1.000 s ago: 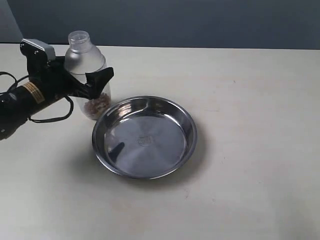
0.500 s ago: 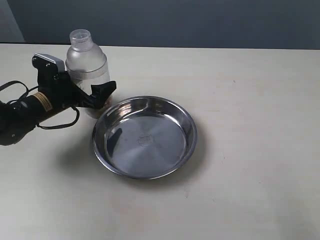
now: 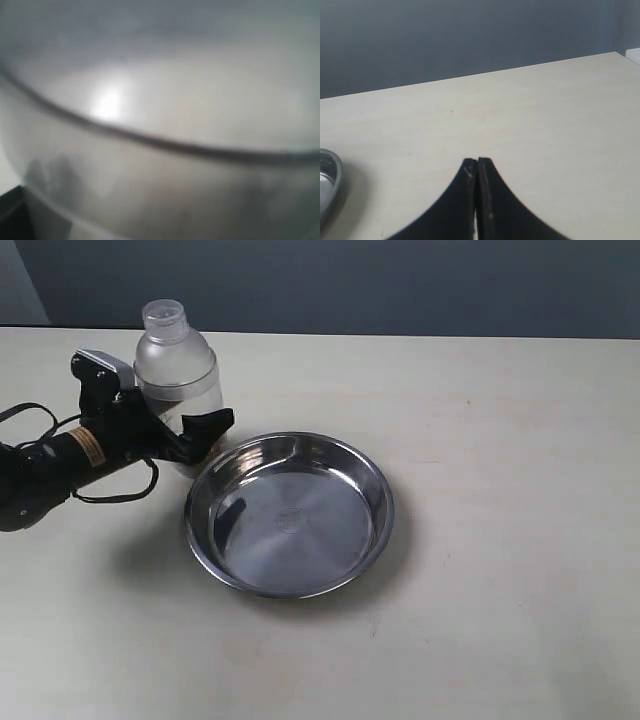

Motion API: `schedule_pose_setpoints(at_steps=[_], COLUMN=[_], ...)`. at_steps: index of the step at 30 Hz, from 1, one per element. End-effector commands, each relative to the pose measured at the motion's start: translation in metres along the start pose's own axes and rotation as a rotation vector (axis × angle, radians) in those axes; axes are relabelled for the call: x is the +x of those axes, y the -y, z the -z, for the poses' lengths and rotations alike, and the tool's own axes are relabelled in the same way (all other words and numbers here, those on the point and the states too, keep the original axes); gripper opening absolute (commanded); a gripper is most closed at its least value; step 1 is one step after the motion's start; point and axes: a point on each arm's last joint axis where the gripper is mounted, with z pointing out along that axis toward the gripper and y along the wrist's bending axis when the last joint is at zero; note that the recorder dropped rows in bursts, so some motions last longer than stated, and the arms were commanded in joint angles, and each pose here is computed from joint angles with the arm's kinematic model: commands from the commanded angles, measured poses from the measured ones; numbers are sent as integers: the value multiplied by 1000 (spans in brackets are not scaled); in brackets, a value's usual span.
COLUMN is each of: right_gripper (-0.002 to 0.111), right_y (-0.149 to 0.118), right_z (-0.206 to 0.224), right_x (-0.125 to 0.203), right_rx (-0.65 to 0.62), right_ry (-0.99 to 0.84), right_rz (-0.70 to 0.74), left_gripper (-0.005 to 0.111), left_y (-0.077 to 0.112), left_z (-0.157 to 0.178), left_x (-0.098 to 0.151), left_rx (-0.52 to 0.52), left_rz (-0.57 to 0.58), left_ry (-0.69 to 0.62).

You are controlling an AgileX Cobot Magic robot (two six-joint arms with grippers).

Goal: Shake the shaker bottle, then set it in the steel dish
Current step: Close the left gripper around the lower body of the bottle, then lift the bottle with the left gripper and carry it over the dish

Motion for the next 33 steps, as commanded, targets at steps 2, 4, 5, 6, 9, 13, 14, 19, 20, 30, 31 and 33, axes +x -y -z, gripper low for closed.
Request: schedule_pose_setpoints(at_steps=[2, 4, 5, 6, 9, 13, 14, 19, 20, 30, 31, 33], right_gripper=[-1, -1, -1, -1, -1, -1, -1, -1, -1, -1, -1, -1], right_y=[0, 0, 0, 0, 0, 0, 0, 0, 0, 0, 0, 0], right_z=[0, 0, 0, 0, 0, 0, 0, 0, 0, 0, 0, 0], right_x=[0, 0, 0, 0, 0, 0, 0, 0, 0, 0, 0, 0], right_rx=[3, 3, 3, 3, 3, 3, 3, 3, 3, 3, 3, 3], right_ry=[11, 11, 11, 11, 11, 11, 11, 11, 11, 11, 11, 11], right_rz=[3, 3, 3, 3, 3, 3, 3, 3, 3, 3, 3, 3], left_gripper=[1, 1, 1, 0, 1, 1, 1, 1, 1, 1, 1, 1], left_y=[-6, -5, -2, 2, 19, 51, 64, 111, 115, 176, 171, 166], left_z=[1, 3, 6, 8, 24, 64, 75, 58, 45, 31, 25, 16], left_x=[-20, -34, -48, -60, -115, -210, -232, -182, -147, -152, -127, -90], left_rx=[-76, -78, -71, -56, -2, 23, 34, -47, -67, 67, 57, 48], left_rz=[126, 119, 100, 76, 26, -10, -34, -85, -37, -49, -36, 33], left_ry=[104, 118, 133, 142, 239, 397, 426, -46, -189, -174, -260, -377])
